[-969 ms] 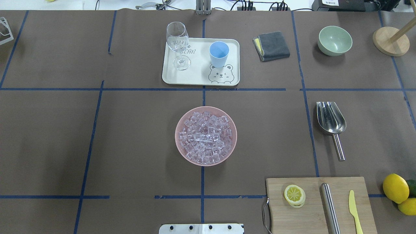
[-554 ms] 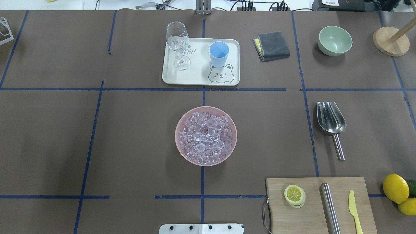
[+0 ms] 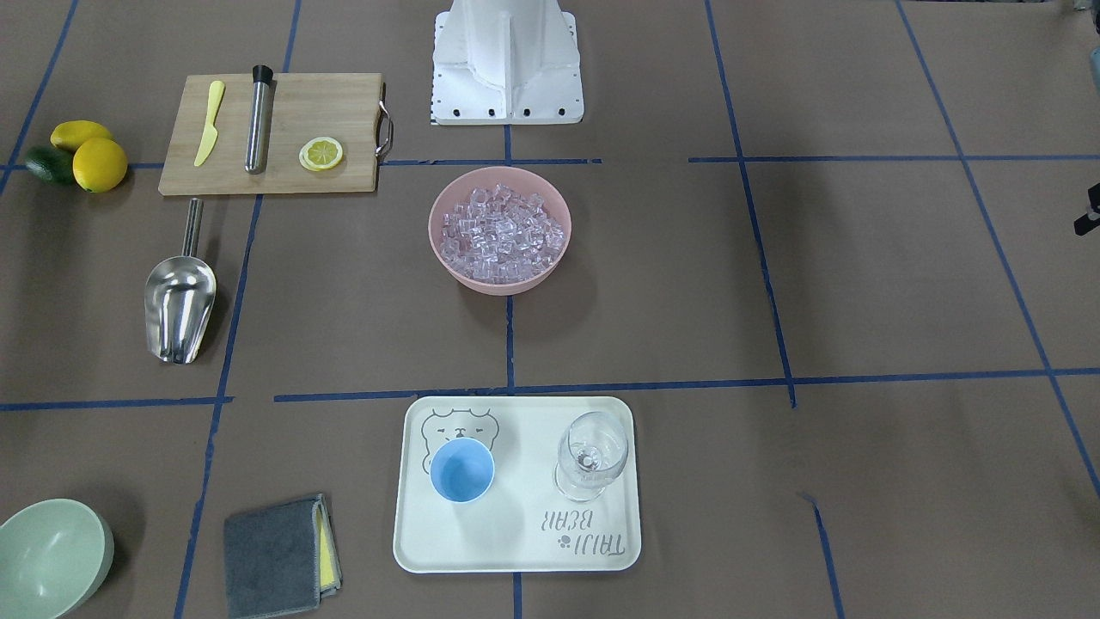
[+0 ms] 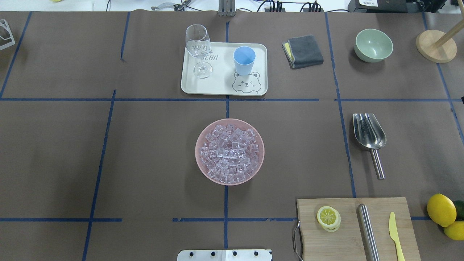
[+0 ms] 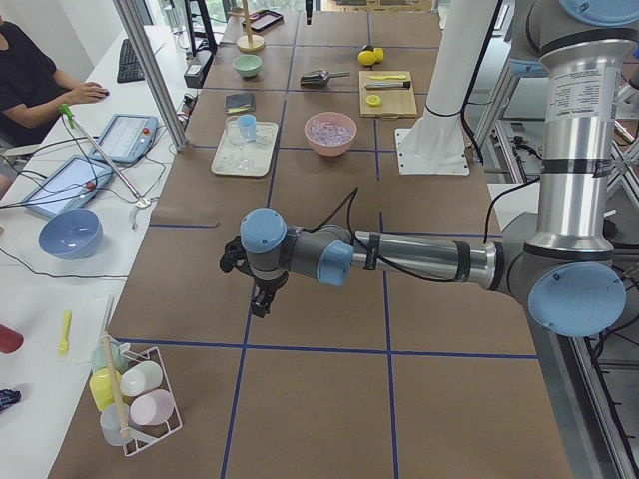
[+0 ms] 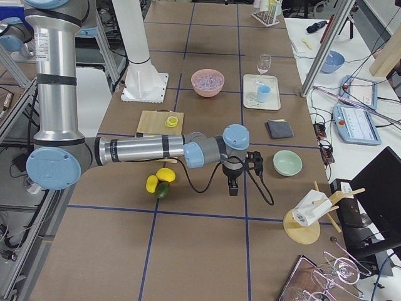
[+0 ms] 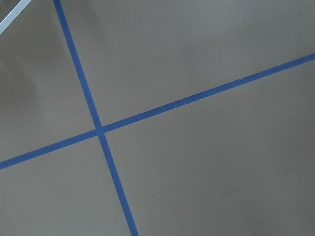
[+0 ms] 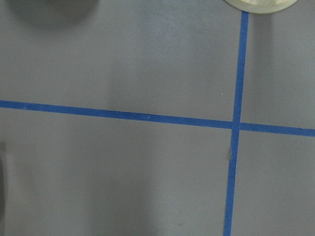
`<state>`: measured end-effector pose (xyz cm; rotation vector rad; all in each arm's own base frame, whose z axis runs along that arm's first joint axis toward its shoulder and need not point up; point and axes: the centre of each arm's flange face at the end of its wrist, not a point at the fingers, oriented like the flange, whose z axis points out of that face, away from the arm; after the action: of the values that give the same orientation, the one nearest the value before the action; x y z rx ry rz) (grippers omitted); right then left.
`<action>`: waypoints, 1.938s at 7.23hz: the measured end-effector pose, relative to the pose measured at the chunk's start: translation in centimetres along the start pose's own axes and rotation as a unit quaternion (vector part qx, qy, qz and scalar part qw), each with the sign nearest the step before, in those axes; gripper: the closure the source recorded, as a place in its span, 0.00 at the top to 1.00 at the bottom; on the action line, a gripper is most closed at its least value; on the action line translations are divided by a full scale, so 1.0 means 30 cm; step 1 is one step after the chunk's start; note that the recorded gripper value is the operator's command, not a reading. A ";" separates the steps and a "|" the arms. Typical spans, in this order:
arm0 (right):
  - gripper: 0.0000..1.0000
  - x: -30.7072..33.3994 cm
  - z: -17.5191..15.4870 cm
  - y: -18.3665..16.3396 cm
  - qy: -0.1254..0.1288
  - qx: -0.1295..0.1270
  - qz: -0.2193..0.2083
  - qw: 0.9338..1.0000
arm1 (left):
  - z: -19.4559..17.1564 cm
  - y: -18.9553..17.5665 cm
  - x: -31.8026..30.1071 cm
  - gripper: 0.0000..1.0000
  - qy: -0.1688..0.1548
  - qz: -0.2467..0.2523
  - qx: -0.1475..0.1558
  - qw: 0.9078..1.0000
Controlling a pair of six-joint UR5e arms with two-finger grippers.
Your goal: Put ice in cup with scoop
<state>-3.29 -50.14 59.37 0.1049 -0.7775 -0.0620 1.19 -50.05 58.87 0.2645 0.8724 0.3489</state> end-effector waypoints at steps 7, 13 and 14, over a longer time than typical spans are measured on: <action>1.00 -0.521 0.076 0.225 -0.056 -0.002 0.055 0.997 | 0.136 -0.314 0.478 1.00 0.047 0.222 0.063 0.972; 1.00 -0.845 0.250 0.468 -0.019 -0.010 0.090 0.996 | 0.425 -0.541 1.352 1.00 0.121 0.407 0.069 0.903; 1.00 -0.895 0.299 0.508 -0.002 0.002 0.091 0.996 | 0.464 -0.529 1.447 1.00 0.124 0.422 0.069 0.895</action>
<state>-28.42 -33.09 48.81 0.0375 -0.7880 0.1113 40.83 -48.20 31.38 0.7490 1.0016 1.1543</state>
